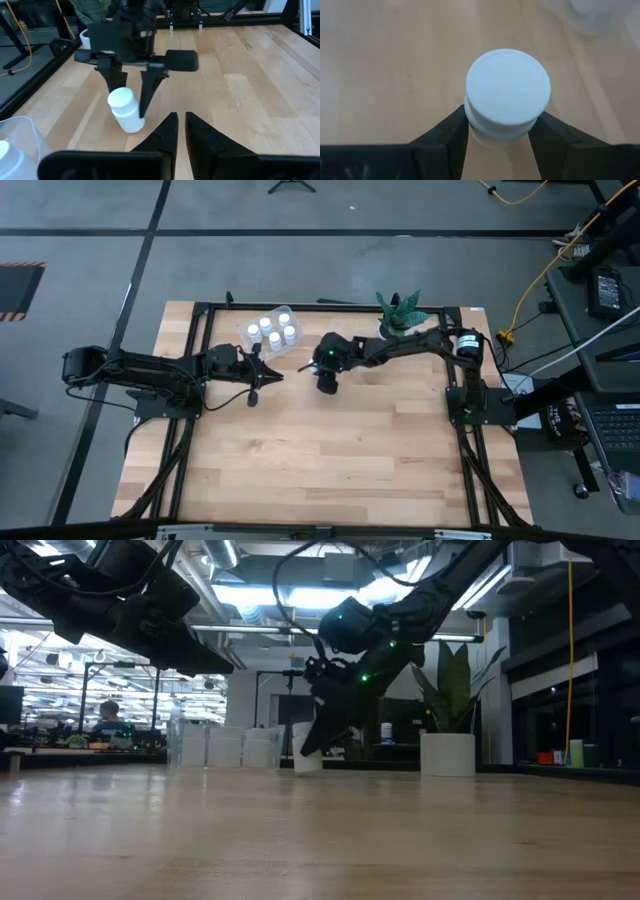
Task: Pick and place pill bottles into a basket
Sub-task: Put the white pill bottle into the transparent container
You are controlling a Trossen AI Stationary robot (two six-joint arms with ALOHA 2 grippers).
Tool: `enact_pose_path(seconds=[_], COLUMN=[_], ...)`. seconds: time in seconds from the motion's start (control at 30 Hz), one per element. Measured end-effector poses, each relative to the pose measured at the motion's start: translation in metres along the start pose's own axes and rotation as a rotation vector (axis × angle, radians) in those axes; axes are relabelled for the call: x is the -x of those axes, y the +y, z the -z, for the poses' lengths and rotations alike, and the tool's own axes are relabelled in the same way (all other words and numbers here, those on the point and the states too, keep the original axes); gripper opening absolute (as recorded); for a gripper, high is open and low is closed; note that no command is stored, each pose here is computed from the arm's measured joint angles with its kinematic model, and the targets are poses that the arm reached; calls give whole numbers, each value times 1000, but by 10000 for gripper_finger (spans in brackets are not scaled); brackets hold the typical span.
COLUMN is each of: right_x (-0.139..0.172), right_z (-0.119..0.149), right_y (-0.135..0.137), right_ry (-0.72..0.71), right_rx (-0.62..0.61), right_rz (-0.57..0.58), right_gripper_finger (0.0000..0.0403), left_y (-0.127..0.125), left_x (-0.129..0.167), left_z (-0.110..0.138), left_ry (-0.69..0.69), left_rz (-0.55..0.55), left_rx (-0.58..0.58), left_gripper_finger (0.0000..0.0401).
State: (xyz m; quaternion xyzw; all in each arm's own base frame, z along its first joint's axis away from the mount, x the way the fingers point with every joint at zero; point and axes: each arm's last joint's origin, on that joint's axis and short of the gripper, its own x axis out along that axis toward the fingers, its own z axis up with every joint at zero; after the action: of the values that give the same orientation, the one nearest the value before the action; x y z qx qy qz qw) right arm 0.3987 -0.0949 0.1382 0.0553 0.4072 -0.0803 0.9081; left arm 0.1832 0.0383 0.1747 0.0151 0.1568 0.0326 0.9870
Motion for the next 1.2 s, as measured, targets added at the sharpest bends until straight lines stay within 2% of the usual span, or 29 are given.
enact_pose_path(seconds=[0.33,0.63,0.83,1.0,1.2], right_x=[19,34,54,65,64], right_z=[-17,-26,-34,-35,-32], right_y=[21,32,39,46,55], right_ry=[-102,-141,-179,-166,-188], right_rx=[91,131,183,214,228], right_rz=[-98,-170,-180,-189,-177], right_gripper_finger=[173,173,173,173,173], left_y=[0,-11,-17,-17,-18], left_x=[0,-1,-1,-1,-1], left_z=[-1,-3,-11,-12,-15], left_ry=[-9,-25,-104,-115,-149], left_rz=[2,55,76,74,87], left_rx=[-2,-22,-40,-41,-34], left_gripper_finger=[64,160,209,219,217])
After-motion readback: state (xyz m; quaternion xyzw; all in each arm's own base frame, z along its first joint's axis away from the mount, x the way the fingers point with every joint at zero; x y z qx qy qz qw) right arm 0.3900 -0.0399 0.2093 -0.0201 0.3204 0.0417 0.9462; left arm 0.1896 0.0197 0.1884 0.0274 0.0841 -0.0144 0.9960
